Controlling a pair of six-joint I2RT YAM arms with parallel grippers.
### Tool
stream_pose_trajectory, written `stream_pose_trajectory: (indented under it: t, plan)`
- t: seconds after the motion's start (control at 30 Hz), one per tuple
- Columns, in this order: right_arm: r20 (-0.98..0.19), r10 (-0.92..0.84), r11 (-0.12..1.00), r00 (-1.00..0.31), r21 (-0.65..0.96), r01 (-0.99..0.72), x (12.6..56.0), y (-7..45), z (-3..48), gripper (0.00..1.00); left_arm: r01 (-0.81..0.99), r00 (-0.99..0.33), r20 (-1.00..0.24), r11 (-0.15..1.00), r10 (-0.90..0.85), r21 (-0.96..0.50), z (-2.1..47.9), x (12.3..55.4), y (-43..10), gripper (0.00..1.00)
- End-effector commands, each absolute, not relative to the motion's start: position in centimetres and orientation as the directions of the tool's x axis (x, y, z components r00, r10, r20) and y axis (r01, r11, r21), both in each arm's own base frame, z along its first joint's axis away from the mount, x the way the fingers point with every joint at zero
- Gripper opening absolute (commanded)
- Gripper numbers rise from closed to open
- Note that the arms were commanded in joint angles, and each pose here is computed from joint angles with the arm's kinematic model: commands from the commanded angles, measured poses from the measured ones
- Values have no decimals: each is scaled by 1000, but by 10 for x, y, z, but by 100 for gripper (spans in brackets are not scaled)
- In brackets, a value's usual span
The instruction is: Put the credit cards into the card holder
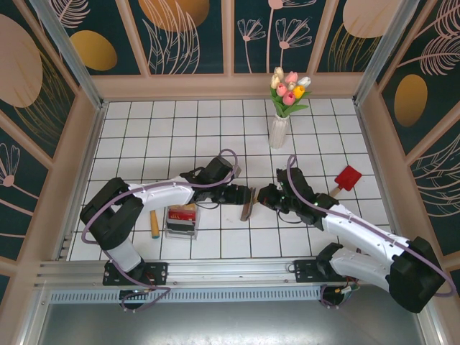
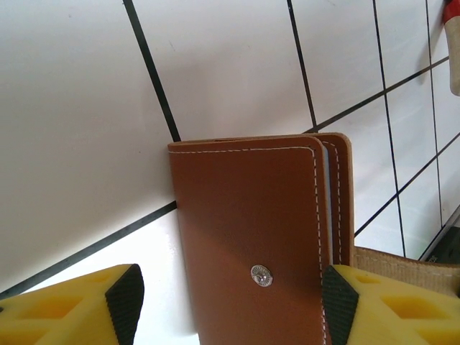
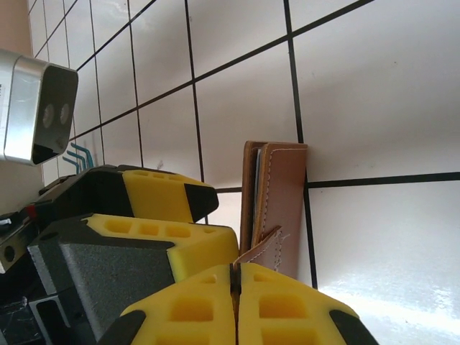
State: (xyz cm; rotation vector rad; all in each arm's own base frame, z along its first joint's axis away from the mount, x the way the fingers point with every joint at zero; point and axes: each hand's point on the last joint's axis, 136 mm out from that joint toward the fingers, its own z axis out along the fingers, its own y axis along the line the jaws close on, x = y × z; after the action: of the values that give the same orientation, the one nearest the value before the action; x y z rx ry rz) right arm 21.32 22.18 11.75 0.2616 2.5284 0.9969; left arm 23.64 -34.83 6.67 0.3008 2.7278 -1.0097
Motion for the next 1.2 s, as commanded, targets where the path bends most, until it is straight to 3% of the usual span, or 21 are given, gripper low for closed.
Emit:
stream_pose_trajectory:
  t: [0.0,0.33,1.17]
  plan:
    - [-314,296,707,-902,707,-15,214,228,123,7,306,-938,-324,730,121,-612,86,240,-352,70]
    - [-319,304,725,-898,689,1,215,223,121,7,321,-927,-361,723,106,-612,96,244,-351,70]
    - [-315,296,710,-902,705,-13,215,227,124,8,317,-941,-302,715,153,-623,71,237,-358,71]
